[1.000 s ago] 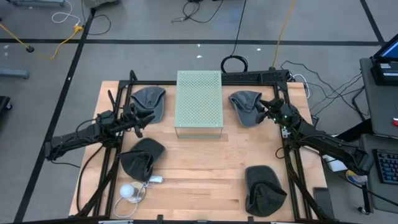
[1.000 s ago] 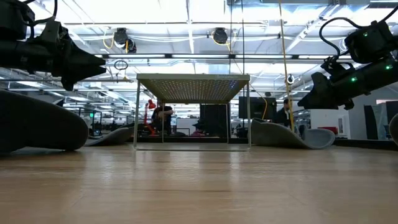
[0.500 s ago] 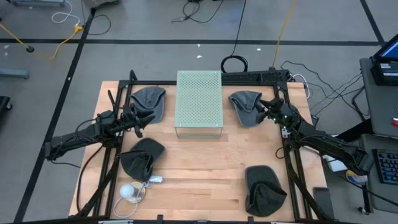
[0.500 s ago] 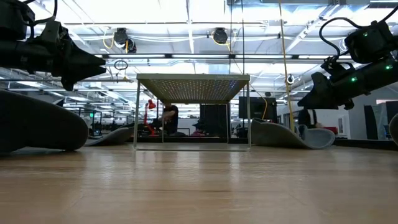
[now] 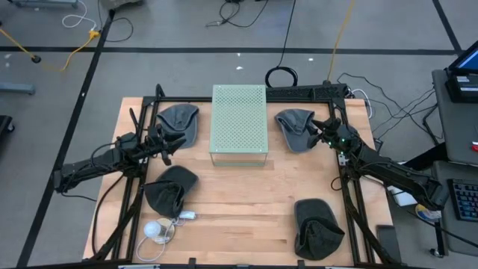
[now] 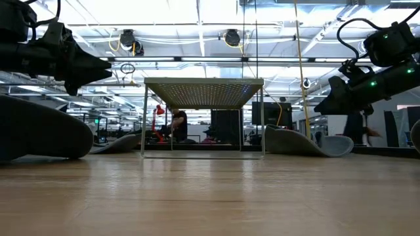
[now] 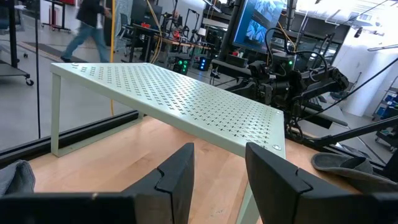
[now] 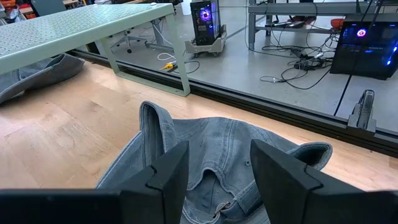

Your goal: Pick & Place hat

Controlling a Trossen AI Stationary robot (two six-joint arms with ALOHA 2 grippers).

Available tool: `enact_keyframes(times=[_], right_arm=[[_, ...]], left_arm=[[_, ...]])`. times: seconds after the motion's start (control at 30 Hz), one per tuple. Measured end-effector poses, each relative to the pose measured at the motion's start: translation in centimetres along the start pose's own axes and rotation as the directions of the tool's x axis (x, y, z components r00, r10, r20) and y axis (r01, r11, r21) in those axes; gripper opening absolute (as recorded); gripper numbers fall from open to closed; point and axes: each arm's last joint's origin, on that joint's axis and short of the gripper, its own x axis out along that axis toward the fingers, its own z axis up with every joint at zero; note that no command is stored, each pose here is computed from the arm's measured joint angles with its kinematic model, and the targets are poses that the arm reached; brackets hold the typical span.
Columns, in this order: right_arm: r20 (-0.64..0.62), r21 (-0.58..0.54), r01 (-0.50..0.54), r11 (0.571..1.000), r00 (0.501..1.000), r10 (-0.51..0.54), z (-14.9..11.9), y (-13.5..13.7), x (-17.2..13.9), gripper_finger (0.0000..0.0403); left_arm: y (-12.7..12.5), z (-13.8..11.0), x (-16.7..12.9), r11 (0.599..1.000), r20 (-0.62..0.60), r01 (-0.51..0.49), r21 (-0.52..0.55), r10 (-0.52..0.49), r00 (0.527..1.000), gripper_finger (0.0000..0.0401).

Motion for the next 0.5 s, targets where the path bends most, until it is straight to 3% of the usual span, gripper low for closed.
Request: enact_keyframes(times=[0.5], right_arm=[[0.0, 0.0, 0.0, 1.0, 1.0, 0.0, 0.0, 0.0, 0.0, 0.0167]], left_arm=[[-0.05, 0.11, -0.03, 1.0, -0.006, 0.004, -0.025, -0.005, 1.0, 0.0147]])
